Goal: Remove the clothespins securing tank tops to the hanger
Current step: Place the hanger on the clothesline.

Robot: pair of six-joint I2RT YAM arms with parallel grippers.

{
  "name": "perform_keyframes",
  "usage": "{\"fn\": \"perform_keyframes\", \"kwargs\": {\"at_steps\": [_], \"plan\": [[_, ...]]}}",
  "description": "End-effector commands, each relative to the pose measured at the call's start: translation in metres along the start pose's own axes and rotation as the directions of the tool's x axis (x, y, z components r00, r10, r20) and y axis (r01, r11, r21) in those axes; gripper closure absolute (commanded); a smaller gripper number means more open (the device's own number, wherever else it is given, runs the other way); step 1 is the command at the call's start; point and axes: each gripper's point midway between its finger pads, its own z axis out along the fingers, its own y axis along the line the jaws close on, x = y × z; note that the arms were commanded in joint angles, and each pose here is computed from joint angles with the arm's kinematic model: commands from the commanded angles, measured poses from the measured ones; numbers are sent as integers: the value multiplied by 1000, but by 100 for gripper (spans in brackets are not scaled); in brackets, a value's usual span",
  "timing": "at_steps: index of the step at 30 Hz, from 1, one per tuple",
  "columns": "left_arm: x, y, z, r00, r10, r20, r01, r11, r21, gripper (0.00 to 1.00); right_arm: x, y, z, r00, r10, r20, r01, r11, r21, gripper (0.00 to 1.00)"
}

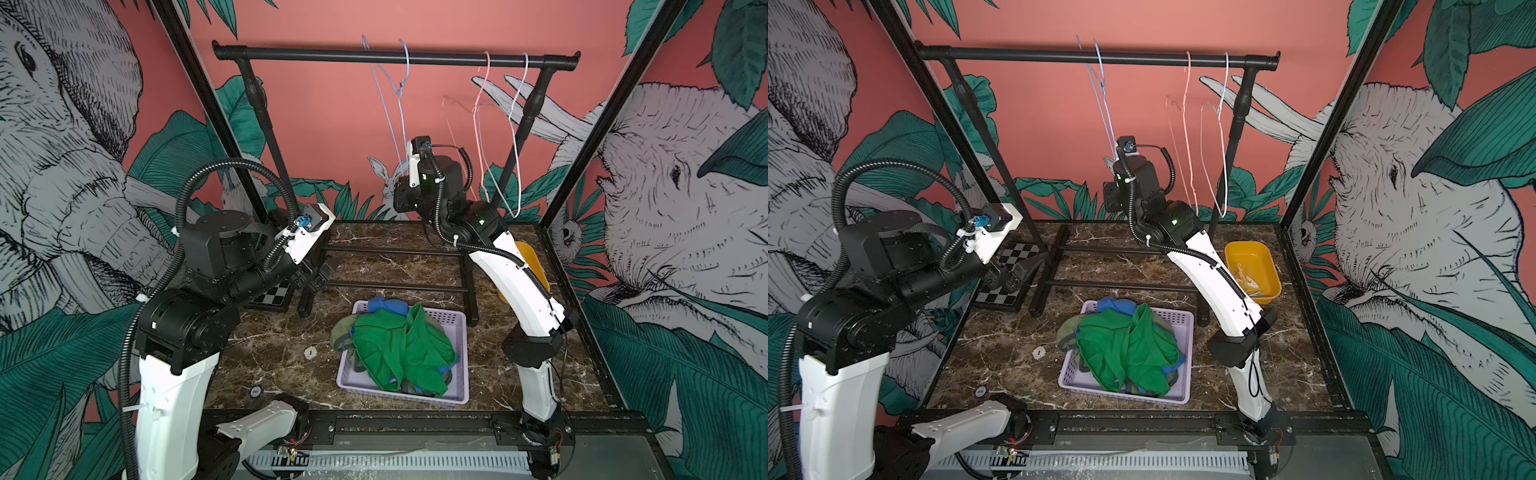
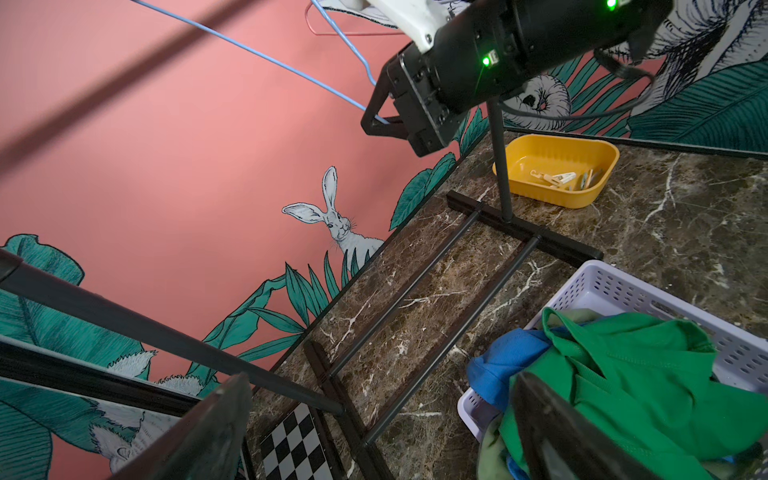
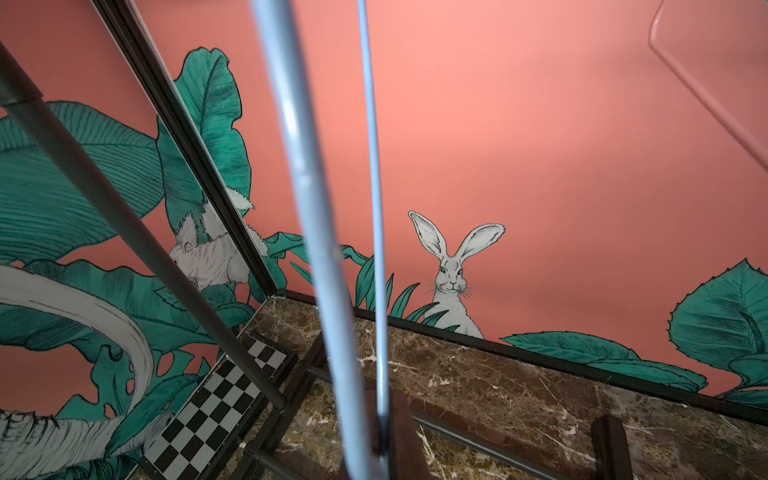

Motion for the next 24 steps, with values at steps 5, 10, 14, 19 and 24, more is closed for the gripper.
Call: {"fn": "perform_keyframes", "kwargs": {"at_steps": [5, 10, 14, 19, 24], "plan": [[9, -9, 7, 1000, -8, -28, 9, 999, 49, 1, -7, -17, 17, 998, 61, 24, -61, 998, -3, 100], [10, -9, 8, 999, -6, -32, 8, 999, 51, 1, -6, -25, 23, 997, 70, 20, -70, 998, 6, 100], [10, -10, 7, 1000, -4, -28, 5, 999, 53, 1, -7, -31, 27, 997, 76, 18, -76, 997, 6, 100], [11, -13, 11, 999, -8, -32, 10, 997, 70, 1, 2, -30, 30, 997, 72, -16, -72, 997, -10, 100], [14, -15, 14, 999, 0, -35, 3, 997, 83, 1, 6, -24, 27, 996, 83, -37, -85, 995, -52, 100]]}}
